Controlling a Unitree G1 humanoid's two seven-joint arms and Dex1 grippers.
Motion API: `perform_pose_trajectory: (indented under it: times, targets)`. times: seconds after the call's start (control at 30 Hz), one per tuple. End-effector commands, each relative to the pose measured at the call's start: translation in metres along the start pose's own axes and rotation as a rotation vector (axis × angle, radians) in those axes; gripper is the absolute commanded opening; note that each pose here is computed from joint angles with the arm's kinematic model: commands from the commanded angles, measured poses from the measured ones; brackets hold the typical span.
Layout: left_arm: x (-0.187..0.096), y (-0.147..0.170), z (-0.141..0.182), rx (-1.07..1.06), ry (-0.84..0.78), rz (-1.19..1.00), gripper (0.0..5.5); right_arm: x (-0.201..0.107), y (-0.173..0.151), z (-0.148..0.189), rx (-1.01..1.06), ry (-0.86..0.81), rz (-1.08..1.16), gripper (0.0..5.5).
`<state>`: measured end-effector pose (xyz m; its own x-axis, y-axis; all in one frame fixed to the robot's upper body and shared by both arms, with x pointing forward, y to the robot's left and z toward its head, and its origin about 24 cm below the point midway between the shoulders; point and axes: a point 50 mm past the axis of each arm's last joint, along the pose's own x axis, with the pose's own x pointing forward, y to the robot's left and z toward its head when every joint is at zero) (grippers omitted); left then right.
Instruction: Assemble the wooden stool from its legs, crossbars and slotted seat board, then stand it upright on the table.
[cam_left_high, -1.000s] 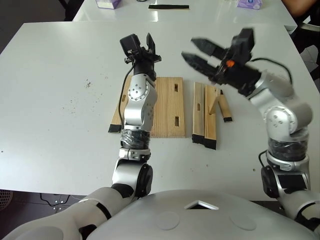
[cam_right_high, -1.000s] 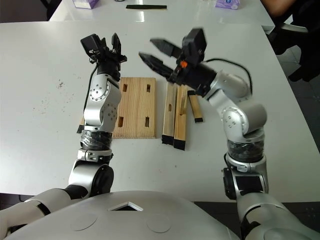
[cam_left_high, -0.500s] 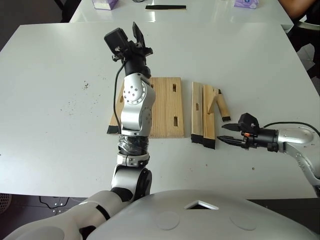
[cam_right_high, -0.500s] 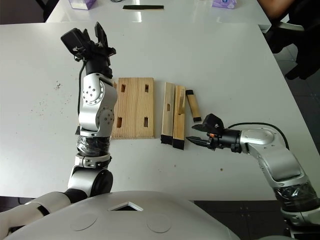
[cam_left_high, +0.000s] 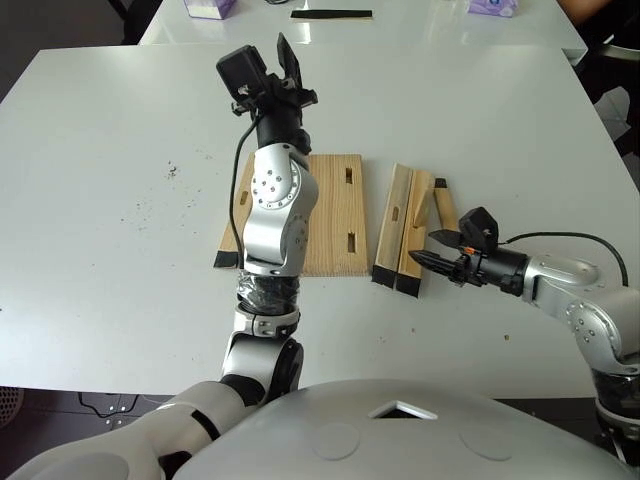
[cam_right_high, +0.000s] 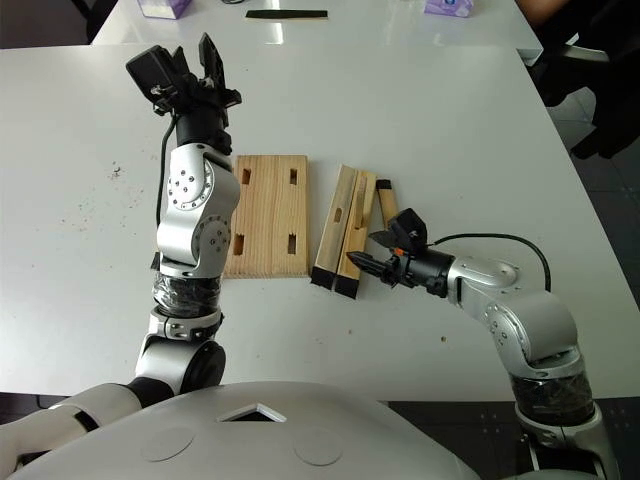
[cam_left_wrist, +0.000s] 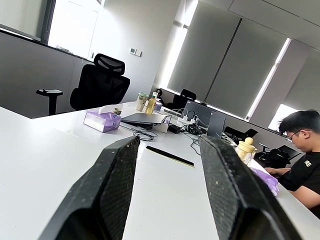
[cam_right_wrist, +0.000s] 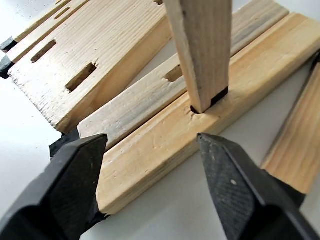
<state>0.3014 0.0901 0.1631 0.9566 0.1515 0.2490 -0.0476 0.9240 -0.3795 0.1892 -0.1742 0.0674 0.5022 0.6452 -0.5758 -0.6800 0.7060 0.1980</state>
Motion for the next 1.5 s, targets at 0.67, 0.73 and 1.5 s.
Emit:
perform_pose_trajectory:
  times: [0.67,0.73,1.5]
  targets:
    - [-0.025,-0.001,-0.030,-0.068,0.143,0.055,2.20,-0.005,-0.042,0.009,-0.181,0.078,-0.185,3.30]
    - [-0.024,-0.001,-0.031,-0.067,0.144,0.050,2.20,-0.005,-0.045,0.015,-0.192,0.054,-0.191,3.30]
    - [-0.025,0.000,-0.032,-0.060,0.132,0.059,2.20,0.030,-0.022,0.010,-0.180,0.012,-0.099,3.30]
